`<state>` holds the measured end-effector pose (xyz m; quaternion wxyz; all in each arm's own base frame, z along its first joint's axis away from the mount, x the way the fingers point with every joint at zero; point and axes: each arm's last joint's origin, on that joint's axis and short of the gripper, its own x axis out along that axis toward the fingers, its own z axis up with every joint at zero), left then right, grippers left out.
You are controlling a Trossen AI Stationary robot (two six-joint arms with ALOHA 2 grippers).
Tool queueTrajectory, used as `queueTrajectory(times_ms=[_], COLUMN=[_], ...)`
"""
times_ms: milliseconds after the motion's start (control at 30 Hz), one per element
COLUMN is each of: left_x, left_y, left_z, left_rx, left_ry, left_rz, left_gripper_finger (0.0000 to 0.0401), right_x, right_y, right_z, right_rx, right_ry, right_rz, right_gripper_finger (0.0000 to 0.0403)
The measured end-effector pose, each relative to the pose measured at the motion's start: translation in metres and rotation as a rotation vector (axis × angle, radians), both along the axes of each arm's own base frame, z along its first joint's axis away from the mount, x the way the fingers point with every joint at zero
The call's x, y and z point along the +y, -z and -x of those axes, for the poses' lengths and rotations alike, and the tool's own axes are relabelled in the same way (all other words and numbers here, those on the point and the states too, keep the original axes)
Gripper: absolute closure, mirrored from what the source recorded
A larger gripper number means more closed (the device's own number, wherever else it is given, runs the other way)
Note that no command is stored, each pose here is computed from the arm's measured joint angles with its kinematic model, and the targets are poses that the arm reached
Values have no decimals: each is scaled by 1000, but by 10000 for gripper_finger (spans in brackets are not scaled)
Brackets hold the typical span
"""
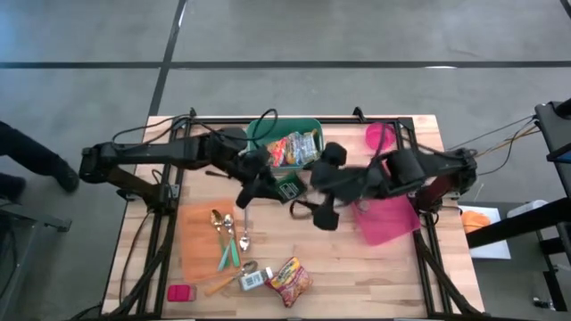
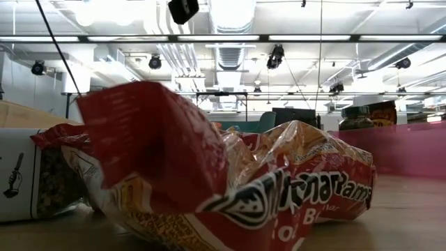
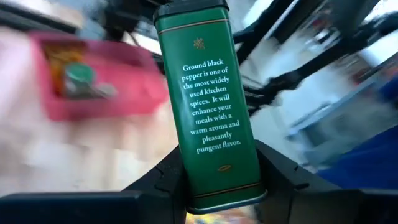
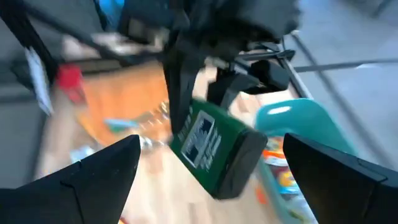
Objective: Pick & Place Food Item
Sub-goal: Put the green spice can into the pink bin
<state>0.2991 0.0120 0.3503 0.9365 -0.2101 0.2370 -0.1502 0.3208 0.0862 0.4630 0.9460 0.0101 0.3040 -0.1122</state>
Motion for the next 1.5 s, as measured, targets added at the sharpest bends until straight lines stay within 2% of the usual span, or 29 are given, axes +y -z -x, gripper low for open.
queueTrajectory(times_ms=[100,167,333,433,633,1033,1300,1400,1500], left_x=[-4,-5,-8,-10,-18,-24,-26,-26,-27], left_y=[-3,-4,-6,-10,-15,-18,-23,-26,-27], left_z=[4,3,1,1,3,4,5,5,5], left_rx=[-35,-52,-93,-140,-215,-238,-278,-302,-315], left_ry=[-32,-60,-109,-99,-52,-6,-12,-18,-15], left_rz=[-128,-191,-301,-333,-432,-431,-422,-422,-420], left_gripper_finger=[270,270,270,270,271,271,271,271,271], right_x=[-9,-14,-20,-20,-21,-25,-24,-24,-24], right_y=[-12,-16,-12,-6,-7,-9,-5,-5,-5], right_z=[1,2,-1,-5,-6,-5,-8,-8,-8], right_rx=[-56,-73,-49,-15,-33,-39,-14,-12,-13], right_ry=[21,41,34,-5,-15,37,-8,-18,-15], right_rz=[-116,-151,-195,-236,-221,-129,-156,-165,-169], right_gripper_finger=[12,12,12,12,12,12,14,35,75])
